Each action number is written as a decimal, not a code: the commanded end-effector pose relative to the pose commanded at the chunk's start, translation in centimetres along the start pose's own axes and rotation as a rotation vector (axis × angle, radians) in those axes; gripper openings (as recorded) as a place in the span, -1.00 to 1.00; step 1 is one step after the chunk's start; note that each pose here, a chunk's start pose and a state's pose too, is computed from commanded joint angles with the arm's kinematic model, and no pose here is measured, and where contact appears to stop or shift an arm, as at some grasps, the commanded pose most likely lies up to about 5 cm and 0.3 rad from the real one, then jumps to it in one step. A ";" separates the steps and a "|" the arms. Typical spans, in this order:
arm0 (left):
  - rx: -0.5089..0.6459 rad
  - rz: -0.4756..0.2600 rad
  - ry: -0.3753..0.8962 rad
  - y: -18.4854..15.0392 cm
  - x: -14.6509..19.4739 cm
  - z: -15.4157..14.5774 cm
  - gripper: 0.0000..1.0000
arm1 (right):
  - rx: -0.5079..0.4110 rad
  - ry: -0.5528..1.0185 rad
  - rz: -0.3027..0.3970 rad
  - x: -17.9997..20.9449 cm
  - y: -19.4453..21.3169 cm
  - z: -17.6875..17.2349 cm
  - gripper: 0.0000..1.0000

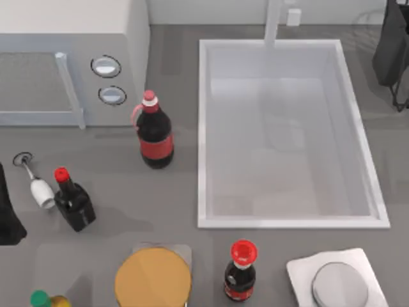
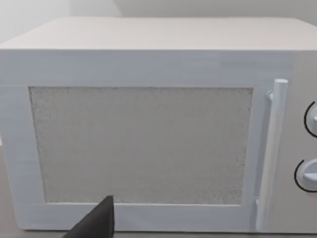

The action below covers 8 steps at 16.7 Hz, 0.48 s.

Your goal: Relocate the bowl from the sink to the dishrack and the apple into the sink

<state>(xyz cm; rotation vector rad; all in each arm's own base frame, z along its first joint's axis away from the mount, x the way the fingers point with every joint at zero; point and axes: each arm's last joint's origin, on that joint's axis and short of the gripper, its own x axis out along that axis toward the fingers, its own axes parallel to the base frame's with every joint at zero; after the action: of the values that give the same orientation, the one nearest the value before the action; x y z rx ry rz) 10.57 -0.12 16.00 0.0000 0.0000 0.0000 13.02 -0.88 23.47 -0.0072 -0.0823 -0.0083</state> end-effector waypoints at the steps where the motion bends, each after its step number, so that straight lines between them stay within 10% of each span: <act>1: 0.000 0.000 0.000 0.0 0.0 0.0 1.00 | 0.002 0.004 0.000 -0.9 0.2 -1.1 1.00; 8: 0.000 0.000 0.000 0.0 0.0 0.0 1.00 | 0.007 0.081 0.008 -3.1 0.8 -7.2 1.00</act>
<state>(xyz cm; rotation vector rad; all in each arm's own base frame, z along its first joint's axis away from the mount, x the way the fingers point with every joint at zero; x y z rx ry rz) 10.57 -0.12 16.00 0.0000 0.0000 0.0000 10.57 -0.12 16.05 0.0000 -0.0009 -0.0001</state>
